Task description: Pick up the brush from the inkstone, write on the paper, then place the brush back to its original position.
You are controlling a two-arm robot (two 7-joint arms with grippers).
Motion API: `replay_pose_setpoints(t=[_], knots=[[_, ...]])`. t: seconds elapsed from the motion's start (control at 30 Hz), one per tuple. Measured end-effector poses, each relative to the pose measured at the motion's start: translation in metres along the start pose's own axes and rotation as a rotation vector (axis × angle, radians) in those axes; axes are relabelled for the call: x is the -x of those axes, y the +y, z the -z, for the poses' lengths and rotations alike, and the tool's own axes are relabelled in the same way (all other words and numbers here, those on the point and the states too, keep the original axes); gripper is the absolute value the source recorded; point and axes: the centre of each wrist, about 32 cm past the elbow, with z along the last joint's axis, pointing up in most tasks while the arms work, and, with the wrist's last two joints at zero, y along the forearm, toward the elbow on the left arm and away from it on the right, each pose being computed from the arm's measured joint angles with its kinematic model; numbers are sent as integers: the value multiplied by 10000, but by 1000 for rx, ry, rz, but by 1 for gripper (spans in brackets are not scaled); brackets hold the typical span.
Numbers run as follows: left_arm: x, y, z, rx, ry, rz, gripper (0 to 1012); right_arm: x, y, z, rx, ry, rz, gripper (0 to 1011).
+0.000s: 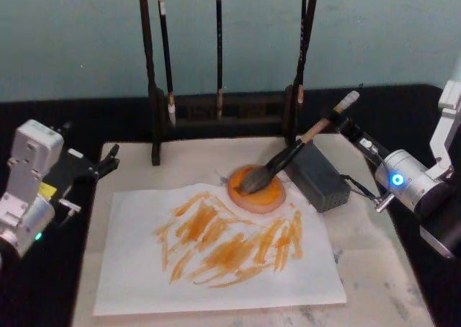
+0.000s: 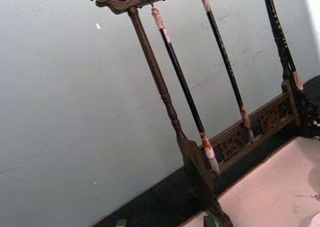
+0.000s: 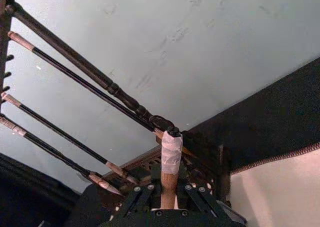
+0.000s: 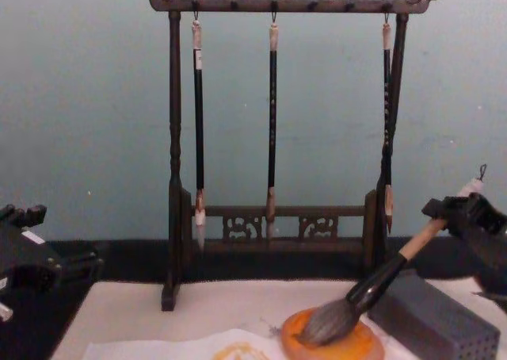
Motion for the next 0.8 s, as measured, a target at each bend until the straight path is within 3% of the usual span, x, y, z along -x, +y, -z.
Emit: replay_pose_setpoints(t=[0.6, 0.8], knots=[[0, 0, 0, 0, 0, 0, 1001, 5, 7, 0, 2, -7, 7, 169], [0, 0, 0, 0, 0, 0, 1001, 4, 6, 0, 2, -6, 7, 313]])
